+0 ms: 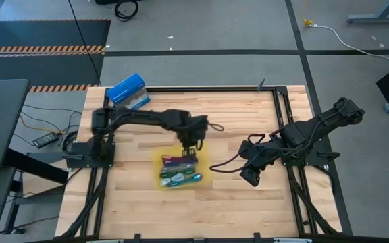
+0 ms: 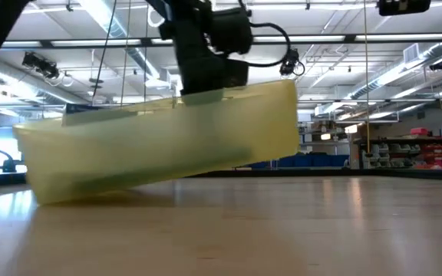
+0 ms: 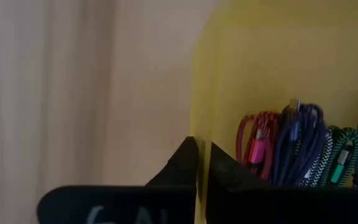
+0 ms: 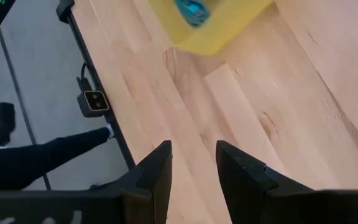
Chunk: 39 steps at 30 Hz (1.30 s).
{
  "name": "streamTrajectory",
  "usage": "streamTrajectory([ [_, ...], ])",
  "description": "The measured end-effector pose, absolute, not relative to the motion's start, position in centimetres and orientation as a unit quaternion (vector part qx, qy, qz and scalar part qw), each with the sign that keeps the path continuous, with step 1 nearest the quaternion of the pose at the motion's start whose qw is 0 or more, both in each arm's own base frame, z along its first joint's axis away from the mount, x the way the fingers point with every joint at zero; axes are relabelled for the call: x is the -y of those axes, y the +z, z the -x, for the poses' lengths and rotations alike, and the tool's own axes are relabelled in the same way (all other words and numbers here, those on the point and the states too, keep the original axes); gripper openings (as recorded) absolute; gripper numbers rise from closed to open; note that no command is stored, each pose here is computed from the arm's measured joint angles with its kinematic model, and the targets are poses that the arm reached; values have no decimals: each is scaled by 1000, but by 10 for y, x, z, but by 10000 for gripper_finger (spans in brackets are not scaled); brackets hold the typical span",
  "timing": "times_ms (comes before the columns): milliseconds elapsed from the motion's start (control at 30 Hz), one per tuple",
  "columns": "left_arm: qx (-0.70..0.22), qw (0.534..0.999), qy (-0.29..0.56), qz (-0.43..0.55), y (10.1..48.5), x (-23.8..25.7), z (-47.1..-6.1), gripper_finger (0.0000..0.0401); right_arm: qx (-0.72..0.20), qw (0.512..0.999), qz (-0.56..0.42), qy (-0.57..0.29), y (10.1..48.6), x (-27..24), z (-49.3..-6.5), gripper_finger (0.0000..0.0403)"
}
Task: Pick and place USB-C Cables
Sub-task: Move the yellow bin to the center of the table
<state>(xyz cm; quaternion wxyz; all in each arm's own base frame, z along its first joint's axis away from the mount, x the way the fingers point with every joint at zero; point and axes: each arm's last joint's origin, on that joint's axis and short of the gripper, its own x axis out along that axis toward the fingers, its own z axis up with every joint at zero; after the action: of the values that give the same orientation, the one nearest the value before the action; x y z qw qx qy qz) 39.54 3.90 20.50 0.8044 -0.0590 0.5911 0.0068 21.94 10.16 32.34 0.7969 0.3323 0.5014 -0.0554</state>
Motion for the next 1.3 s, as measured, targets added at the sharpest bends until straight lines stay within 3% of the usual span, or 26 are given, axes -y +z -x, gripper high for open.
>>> streamTrajectory([
  [633, -602, 797, 4, 45, 200, -104, -460, 3, -514, 798, -314, -26, 323, -103, -219, 131],
  [1067, -605, 795, -4, -28, 189, -119, -463, 3, -520, 802, -293, -28, 322, -101, -217, 131],
  [1300, -606, 795, 2, -13, 189, -125, -460, 3, -525, 800, -288, -30, 321, -101, -216, 131],
])
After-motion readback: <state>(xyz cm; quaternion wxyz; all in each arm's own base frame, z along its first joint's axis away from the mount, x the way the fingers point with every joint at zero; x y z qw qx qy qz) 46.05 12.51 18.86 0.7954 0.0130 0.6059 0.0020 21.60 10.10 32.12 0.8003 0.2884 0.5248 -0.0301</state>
